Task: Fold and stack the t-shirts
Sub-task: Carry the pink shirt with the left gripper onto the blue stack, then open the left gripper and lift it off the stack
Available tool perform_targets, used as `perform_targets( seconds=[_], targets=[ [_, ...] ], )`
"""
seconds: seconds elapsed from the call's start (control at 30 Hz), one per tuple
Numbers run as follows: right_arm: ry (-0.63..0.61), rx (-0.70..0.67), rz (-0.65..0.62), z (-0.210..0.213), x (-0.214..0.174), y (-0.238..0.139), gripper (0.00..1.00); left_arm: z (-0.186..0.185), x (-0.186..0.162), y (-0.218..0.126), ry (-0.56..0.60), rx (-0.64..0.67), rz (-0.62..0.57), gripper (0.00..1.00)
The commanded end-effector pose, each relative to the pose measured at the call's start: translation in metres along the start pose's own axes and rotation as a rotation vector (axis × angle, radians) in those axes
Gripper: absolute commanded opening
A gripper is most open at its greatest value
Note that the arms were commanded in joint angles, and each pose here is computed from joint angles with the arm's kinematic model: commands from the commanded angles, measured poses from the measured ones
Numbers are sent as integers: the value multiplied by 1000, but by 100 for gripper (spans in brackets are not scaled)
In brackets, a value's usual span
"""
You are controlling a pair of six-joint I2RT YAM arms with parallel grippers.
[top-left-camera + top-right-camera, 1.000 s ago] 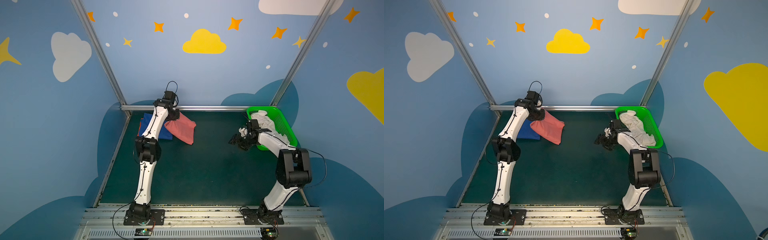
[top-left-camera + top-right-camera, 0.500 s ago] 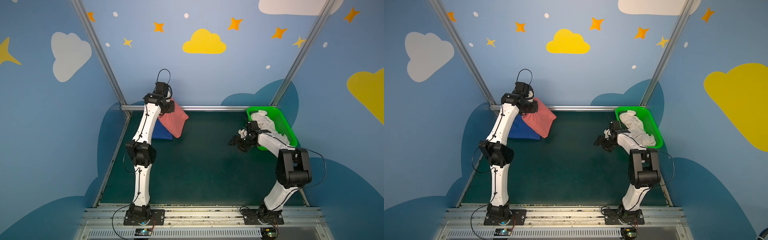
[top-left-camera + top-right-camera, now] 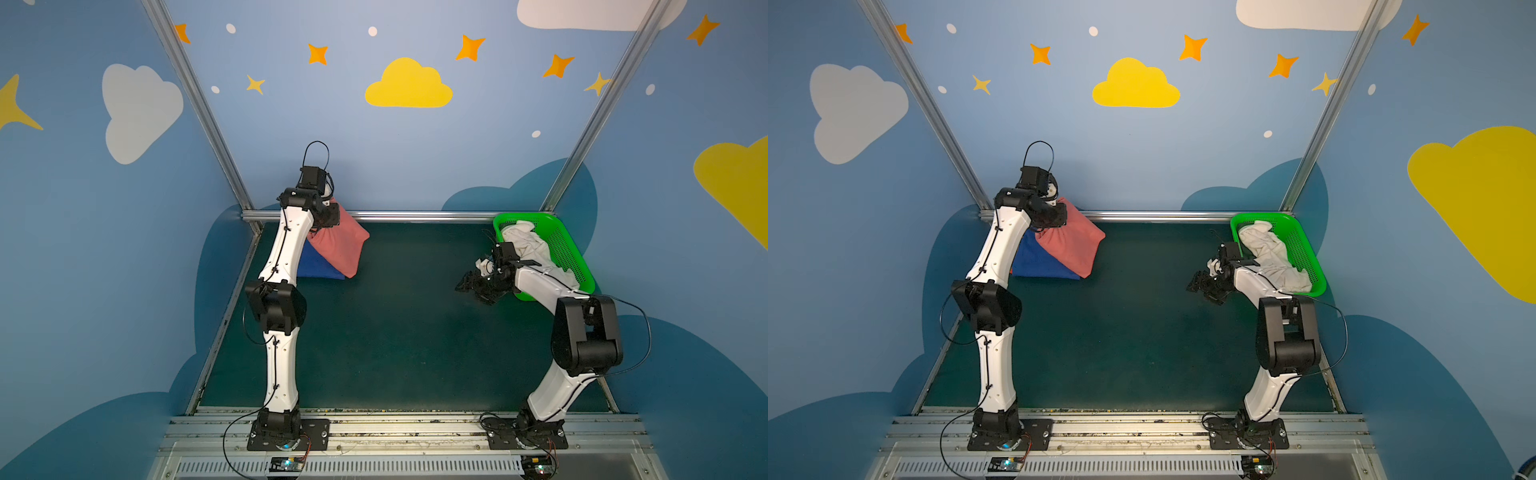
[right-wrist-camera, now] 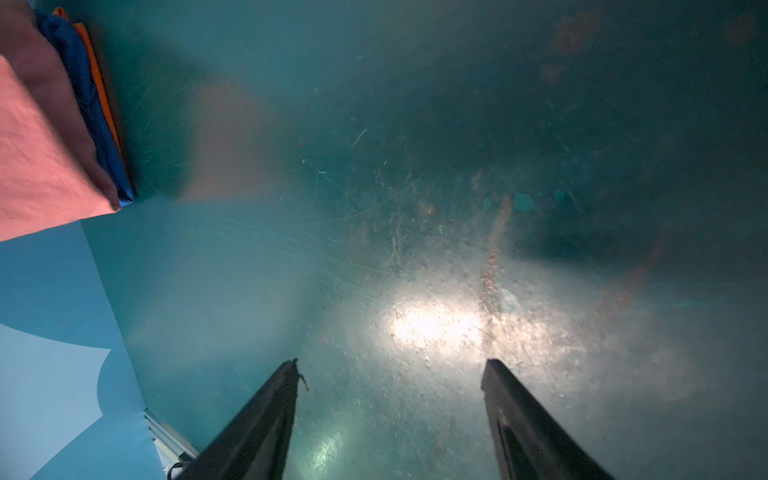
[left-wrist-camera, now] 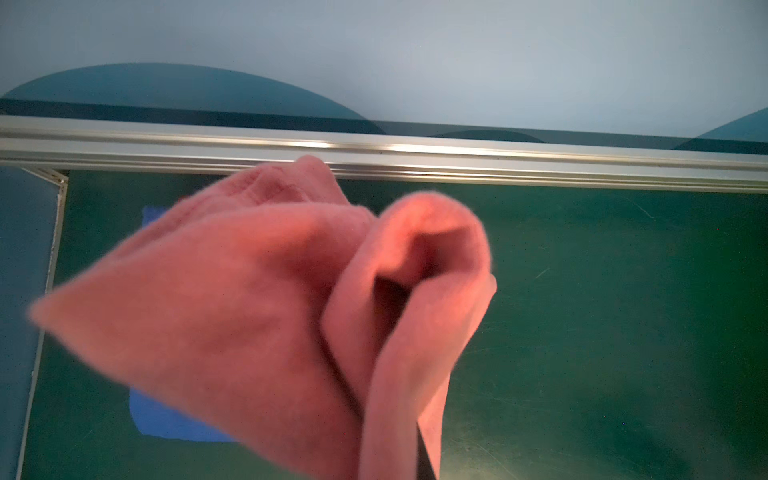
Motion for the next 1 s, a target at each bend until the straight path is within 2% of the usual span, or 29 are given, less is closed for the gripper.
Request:
perform_targets(
  seconds=[0.0,0.3,0.53,0.6,0.63,0.67,0.73,0.87,0.97],
  targets=[
    [10,5,30,-1,-4,9,72,5,17,-20,-11,-20,-75,5],
    [6,-13,47,1,-5,13,72,50,13,16,-57,43,-15,5],
    [0,-28,58,4,-7,13,72,98,-1,65,-67,171,56,5],
    [-2,-40,65,5,-7,13,72,111,-3,78,-80,193,67,9],
    [-4,-46,67,6,-7,13,72,116,-4,85,-90,192,71,13],
    [-9,-53,71,7,-7,13,71,122,-4,91,-99,193,72,22],
    [-14,-64,80,9,-8,14,72,133,-5,99,-111,218,69,53],
    [-32,-84,92,15,-9,12,72,154,1,102,-107,342,32,81],
    [-44,-87,93,20,-9,11,72,164,8,92,-102,422,-11,97]
  ],
)
Point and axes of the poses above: each gripper's point midway between its finger pads, its own y axis out along the fingers, its own z axis along the line the jaws close on, x = y × z, the point moved 4 cm from there along -y, back along the fingers, and after that the axes turned 10 degrees about -y, right-handed, at the moved point
